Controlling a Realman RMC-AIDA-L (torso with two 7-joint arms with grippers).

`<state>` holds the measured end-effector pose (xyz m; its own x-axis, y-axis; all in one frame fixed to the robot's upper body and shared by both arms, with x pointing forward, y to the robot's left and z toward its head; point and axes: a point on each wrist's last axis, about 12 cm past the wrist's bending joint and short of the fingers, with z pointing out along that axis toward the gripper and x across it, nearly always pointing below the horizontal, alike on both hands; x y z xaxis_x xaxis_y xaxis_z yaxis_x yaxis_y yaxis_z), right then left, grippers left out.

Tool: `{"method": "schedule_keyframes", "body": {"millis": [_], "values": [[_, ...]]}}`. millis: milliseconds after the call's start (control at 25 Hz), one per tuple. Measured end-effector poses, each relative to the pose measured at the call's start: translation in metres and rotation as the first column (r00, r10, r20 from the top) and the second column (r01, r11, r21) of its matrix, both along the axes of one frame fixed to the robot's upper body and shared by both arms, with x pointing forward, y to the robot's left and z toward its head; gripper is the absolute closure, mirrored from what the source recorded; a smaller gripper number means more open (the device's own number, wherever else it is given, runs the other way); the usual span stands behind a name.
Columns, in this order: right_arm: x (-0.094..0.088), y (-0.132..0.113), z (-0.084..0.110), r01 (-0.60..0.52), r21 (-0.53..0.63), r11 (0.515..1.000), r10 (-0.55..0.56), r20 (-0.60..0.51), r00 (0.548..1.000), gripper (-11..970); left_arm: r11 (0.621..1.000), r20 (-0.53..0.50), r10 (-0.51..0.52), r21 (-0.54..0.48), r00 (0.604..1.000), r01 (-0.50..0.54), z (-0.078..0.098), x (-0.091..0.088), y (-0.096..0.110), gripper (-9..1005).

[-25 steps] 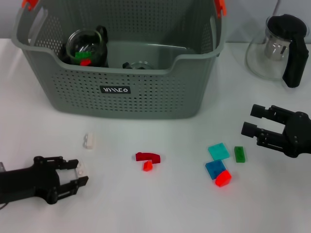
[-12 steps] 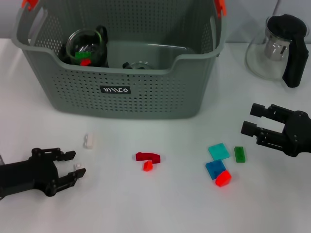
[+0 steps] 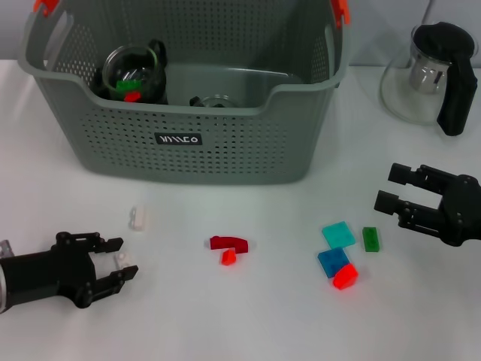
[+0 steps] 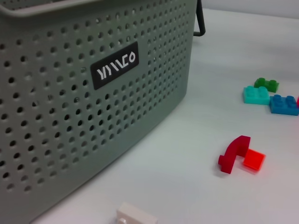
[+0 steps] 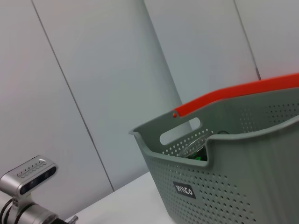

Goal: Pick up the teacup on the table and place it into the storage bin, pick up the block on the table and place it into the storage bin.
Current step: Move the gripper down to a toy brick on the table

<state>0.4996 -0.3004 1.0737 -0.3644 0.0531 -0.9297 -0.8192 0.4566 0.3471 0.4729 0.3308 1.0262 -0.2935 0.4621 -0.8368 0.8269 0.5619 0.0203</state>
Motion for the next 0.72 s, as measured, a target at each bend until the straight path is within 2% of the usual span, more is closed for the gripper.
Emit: {"method": "schedule_keyframes", "body": {"millis": [720], "values": [[0.0003,-0.0001,-0.0001,0.002,-0.001,1.0,-0.002,0.0,1.0,199,1.0,-0.013,0.013,0.002,1.0,-0.013,-0.0051,0.0004,-0.0026,486]]}}
